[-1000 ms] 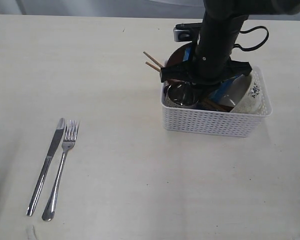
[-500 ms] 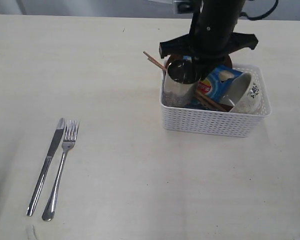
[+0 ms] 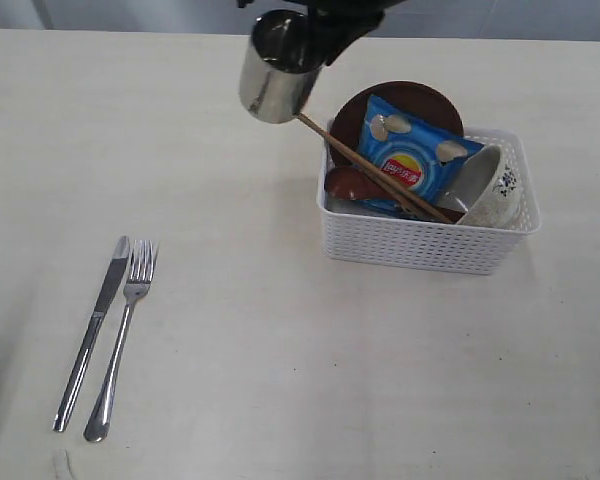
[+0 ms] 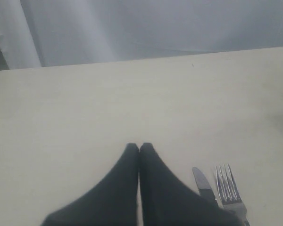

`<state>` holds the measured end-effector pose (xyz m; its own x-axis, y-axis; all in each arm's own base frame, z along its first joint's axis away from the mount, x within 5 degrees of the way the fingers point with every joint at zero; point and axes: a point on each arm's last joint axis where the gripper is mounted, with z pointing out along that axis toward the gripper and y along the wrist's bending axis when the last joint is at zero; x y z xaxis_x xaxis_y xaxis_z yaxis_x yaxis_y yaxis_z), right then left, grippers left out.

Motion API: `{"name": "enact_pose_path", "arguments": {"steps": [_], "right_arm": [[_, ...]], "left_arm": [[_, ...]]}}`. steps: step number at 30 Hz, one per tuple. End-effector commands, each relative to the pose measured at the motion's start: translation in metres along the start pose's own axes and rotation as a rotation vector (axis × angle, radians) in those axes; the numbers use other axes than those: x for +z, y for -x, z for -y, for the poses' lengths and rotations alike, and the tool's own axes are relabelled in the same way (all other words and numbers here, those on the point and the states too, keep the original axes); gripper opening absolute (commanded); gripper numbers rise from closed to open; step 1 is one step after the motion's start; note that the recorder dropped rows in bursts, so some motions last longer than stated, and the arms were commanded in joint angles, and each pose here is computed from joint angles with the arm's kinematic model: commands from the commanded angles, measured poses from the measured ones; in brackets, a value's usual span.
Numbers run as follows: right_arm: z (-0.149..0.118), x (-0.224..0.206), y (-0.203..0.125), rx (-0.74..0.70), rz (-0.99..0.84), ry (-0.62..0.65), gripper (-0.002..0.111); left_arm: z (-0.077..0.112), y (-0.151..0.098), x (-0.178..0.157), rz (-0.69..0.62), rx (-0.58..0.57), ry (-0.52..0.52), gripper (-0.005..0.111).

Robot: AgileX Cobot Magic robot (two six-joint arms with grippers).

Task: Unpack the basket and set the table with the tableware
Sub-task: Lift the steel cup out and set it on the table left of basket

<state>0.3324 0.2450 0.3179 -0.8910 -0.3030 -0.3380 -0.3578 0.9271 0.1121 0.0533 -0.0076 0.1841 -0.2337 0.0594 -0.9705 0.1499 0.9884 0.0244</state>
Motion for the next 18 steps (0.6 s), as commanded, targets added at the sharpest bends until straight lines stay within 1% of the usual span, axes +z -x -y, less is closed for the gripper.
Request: {"name": "enact_pose_path", "arguments": {"steps": [1, 5, 7, 9, 12, 18], "right_arm": [[-0.032, 0.031, 0.016, -0.061, -0.004, 0.031, 0.0], [-0.061, 0.063, 0.026, -0.106, -0.007, 0.048, 0.0], [-0.068, 0.079, 0.032, -0.109, -0.006, 0.052, 0.0], [-0.071, 0.097, 0.037, -0.094, -0.007, 0.052, 0.0], [-0.077, 0.123, 0.04, -0.074, -0.033, 0.085, 0.0], [-0.079, 0.16, 0.034, -0.073, -0.094, 0.085, 0.0]], "left_arm": [[0.0, 0.0, 0.0, 0.008, -0.005, -0.006, 0.0], [0.0, 0.0, 0.0, 0.008, -0.005, -0.006, 0.0], [0.0, 0.0, 0.0, 0.008, -0.005, -0.006, 0.0], [0.0, 0.0, 0.0, 0.008, -0.005, -0.006, 0.0], [0.0, 0.0, 0.0, 0.008, -0.005, -0.006, 0.0], [0.0, 0.0, 0.0, 0.008, -0.005, -0.006, 0.0]]}}
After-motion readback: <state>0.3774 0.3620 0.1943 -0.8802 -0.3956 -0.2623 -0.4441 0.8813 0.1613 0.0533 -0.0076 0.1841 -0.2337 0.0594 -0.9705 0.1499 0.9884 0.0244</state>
